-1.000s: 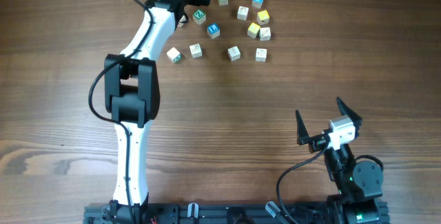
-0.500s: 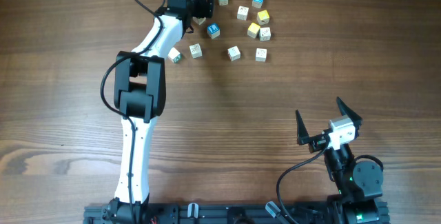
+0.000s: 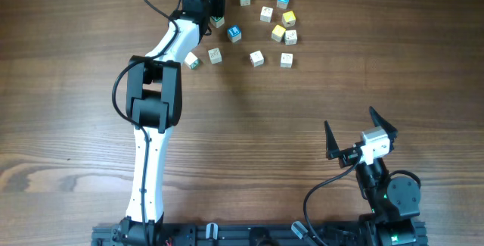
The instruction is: Form a circle
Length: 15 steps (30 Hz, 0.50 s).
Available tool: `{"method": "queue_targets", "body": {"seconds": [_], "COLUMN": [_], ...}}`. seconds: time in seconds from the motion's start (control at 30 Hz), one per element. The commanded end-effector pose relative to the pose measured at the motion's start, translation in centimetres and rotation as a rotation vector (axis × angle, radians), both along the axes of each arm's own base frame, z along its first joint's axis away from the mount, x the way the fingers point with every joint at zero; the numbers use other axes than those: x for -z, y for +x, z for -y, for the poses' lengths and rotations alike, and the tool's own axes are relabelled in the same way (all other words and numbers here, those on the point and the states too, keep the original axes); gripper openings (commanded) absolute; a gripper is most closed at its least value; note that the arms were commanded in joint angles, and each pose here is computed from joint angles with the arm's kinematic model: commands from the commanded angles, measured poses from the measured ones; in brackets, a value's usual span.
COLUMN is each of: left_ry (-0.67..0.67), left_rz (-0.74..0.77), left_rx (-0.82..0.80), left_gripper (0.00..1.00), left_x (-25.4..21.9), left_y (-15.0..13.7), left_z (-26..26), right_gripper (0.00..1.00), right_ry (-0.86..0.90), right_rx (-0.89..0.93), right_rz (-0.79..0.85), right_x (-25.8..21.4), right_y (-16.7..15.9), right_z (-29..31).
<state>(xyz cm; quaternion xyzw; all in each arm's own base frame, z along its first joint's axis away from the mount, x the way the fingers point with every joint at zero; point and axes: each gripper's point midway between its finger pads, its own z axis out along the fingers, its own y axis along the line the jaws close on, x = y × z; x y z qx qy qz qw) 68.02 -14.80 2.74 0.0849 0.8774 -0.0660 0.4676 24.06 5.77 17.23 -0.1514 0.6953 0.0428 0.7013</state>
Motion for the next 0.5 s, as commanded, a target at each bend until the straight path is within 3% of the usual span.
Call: {"method": "queue_targets", "body": {"seconds": [0.0, 0.1, 0.3, 0.47], "left_ry": [0.006, 0.005, 0.002, 0.017], "left_rz": [-0.006, -0.001, 0.009, -0.056], "left_rx": [-0.013, -0.013, -0.013, -0.013], "left_gripper": [0.50, 0.41, 0.35, 0.29], "left_x": [1.2, 0.8, -2.3, -5.5], "left_y": [0.1, 0.2, 0.0, -1.9], "left_z": [-0.3, -0.3, -0.3, -0.7], "right_gripper": [1.00, 1.00, 1.00, 1.00], "right_ry": [0.001, 0.001, 0.001, 0.001], "right_rx": [0.008, 0.008, 0.008, 0.008], "right_rz": [0.008, 0.008, 0.008, 0.008], "right_x": [-0.2, -0.2, -0.2, -0.2], "right_y": [0.0, 0.0, 0.0, 0.0], "right_z": [0.2, 0.2, 0.2, 0.2]}}
